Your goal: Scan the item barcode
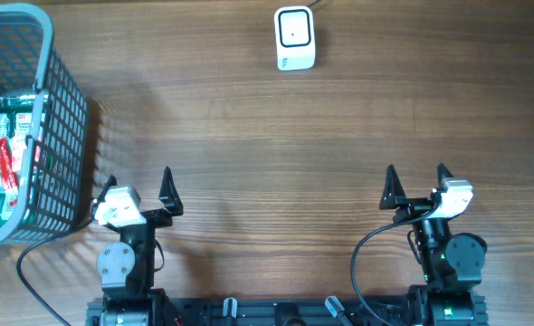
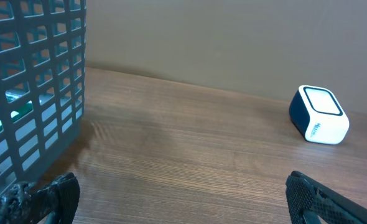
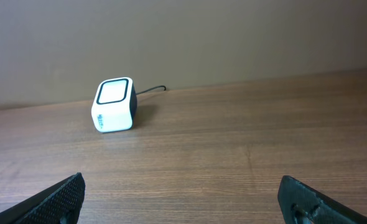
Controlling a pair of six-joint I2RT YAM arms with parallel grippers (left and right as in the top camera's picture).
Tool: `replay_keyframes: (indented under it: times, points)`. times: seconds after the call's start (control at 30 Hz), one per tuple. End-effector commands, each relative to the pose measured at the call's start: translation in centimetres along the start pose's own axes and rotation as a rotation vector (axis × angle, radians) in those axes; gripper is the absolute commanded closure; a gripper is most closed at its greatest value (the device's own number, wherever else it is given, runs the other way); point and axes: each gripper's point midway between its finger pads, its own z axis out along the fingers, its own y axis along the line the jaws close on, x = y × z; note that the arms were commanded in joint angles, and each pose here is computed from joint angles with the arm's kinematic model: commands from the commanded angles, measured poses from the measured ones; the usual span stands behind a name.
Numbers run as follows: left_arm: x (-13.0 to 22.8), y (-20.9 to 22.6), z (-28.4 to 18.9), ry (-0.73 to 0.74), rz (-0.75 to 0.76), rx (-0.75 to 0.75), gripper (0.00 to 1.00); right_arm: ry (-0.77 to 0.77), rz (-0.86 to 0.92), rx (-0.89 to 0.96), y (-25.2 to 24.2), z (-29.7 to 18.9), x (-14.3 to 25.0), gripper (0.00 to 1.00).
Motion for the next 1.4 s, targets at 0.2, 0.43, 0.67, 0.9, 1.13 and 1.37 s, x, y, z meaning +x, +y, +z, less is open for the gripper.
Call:
replay_keyframes:
  times: [0.2,0.43,0.67,0.9,1.13,1.37]
  points:
    - [-1.2,-0.6,0.0,-0.053,0.006,0.030,0.00,-0.003,0.019,0.018,-0.4,0.0,0.0,0.00]
    - [-9.9,-4.5,-2.5,-0.221,0.064,0.204,0.00,-0.003,0.019,0.018,-0.4,0.0,0.0,0.00]
    - [-21.4,-6.2,-4.9,-0.021,0.059,0.179,0.00,-0.003,0.019,0.018,-0.4,0.0,0.0,0.00]
    - [-26.5,-7.2,-2.1,0.418,0.045,0.120,0.00,-0.003,0.019,0.018,-0.4,0.0,0.0,0.00]
    - [-29.0,-5.7,5.0,0.412,0.004,-0.027,0.00,-0.003,0.019,0.018,-0.4,0.0,0.0,0.00]
    - [-29.2,8.8,3.5,0.293,-0.273,-0.760,0.00,-0.003,0.019,0.018,-0.4,0.0,0.0,0.00]
